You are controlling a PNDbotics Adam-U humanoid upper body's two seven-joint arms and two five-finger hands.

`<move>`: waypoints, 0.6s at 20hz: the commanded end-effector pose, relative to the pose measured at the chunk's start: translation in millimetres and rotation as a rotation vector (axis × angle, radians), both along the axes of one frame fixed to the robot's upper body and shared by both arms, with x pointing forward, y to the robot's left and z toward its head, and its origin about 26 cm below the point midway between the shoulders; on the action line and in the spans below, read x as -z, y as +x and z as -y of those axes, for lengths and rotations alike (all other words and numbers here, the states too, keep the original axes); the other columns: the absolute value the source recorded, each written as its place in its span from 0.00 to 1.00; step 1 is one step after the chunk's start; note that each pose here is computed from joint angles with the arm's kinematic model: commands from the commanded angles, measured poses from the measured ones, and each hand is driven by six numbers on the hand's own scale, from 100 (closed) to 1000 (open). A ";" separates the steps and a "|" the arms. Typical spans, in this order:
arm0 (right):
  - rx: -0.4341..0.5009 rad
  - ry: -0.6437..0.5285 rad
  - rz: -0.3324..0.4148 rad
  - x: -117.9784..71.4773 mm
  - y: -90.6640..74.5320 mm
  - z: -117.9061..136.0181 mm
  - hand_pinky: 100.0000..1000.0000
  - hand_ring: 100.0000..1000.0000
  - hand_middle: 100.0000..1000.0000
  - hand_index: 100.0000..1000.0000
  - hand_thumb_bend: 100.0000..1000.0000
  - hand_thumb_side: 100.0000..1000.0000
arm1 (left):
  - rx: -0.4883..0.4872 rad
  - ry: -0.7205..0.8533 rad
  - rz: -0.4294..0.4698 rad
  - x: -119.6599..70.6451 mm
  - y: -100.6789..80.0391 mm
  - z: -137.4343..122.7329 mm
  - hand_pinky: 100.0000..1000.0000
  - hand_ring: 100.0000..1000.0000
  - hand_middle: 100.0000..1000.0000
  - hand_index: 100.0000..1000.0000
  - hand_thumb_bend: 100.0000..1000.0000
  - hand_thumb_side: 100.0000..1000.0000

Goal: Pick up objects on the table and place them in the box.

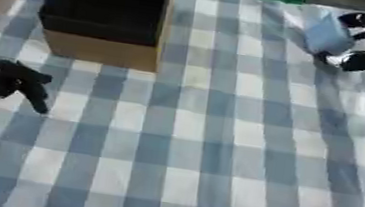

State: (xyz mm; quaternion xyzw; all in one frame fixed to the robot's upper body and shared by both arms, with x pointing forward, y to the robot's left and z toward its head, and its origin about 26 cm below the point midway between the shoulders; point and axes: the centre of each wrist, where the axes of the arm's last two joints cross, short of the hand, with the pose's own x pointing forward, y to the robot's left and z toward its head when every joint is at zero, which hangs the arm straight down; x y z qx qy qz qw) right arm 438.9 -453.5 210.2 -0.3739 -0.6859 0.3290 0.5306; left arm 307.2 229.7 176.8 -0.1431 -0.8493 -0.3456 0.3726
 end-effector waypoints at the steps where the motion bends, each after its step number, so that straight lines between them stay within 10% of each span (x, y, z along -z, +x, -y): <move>1: 0.026 -0.015 0.049 -13.0 -3.6 7.3 0.63 0.78 0.36 0.59 0.31 0.00 | 0.006 0.012 0.024 -6.8 -1.6 -0.1 0.88 0.48 0.50 0.72 0.09 0.88; 5: 0.028 0.009 0.095 -13.9 -3.1 5.0 0.59 0.75 0.19 0.43 0.13 0.00 | 0.008 0.011 0.018 -6.8 -1.1 0.2 0.88 0.48 0.50 0.72 0.09 0.87; 12: 0.018 0.023 0.157 -18.1 -1.9 -2.6 0.58 0.73 0.11 0.36 0.09 0.00 | 0.012 0.009 0.005 -6.7 -0.1 0.4 0.88 0.48 0.50 0.72 0.09 0.86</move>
